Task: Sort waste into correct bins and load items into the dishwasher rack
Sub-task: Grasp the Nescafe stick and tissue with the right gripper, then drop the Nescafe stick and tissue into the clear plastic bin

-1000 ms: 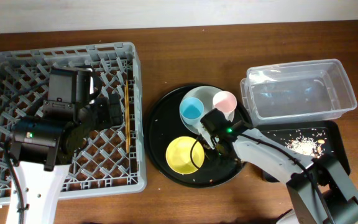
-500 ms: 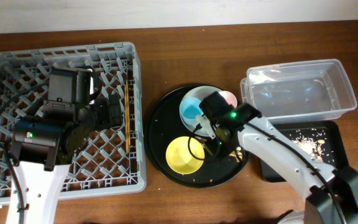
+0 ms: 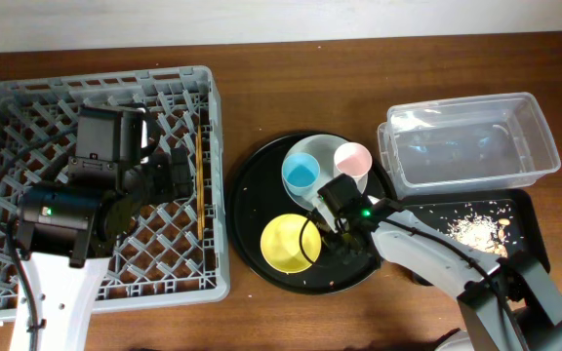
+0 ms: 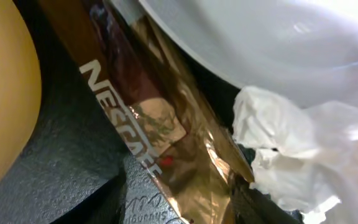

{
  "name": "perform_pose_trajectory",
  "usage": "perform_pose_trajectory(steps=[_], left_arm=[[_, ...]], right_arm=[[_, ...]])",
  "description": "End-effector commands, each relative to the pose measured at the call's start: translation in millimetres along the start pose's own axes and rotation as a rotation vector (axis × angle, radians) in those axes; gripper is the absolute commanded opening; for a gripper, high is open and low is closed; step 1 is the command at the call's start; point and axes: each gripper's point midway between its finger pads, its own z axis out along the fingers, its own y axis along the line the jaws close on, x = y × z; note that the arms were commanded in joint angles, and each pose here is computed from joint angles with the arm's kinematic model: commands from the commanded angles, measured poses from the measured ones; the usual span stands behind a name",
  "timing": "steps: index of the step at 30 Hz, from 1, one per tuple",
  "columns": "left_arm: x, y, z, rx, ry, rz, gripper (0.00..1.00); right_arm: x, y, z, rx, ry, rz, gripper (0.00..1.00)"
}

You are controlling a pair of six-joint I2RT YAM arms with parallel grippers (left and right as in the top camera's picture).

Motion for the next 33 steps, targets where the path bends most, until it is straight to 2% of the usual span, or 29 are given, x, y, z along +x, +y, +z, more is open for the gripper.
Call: perform_pose_trajectory(steps=[1,5,7,10,12,15,22,29,31,32,33], left_arm=[[0.6,-1.5,1.1,0.006,0.005,0.006,0.99],[0.7,-1.5,1.2,0.006,0.005,0.007,0.99],[1.9,-1.2,1.1,0.005,0.01,0.007,0.99],[3.2,-0.8,1.1,0.004,0.015,0.008,0.99],[3.1,-0.9,1.1,0.004,0.014,0.008,0.99],[2.3,-1.0,1.1,0.005,0.012,0.008,0.99],[2.2,-1.1,1.1,0.005,0.011,0.007,0.99],[2.3,-1.0,1.1,0.005,0.012,0.008,0.99],[2.3,-1.0,1.1,0.005,0.012,0.008,0.99],[2.2,-1.1,1.1,0.005,0.011,0.007,0.99],[2.3,-1.1,1.2,0.005,0.012,0.008,0.99]], right_arm=[[1.2,-6.1,-1.2,0.027,0.012,0.008,0.54],[-5.1,-6.9,-6.6,0.026,0.004,0.008,0.52],[-3.5,-6.5,-5.1,0.025,0.007,0.008,0.46],[0.6,-5.7,-0.7,0.025,0.008,0.008,0.45],[2.6,-5.3,2.0,0.025,0.006,0.008,0.35],[1.2,-4.8,-1.3,0.02,0.006,0.009,0.04],[-30.3,3.0,-61.4,-0.067,-0.048,0.011,0.04],[-45.5,-26.5,-142.6,0.015,-0.13,0.051,0.04],[-45.1,-38.5,-151.9,0.024,-0.156,0.096,0.04],[-45.5,-53.9,-157.9,0.042,-0.187,0.165,0.04],[-47.7,-83.9,-163.5,0.07,-0.24,0.324,0.04]])
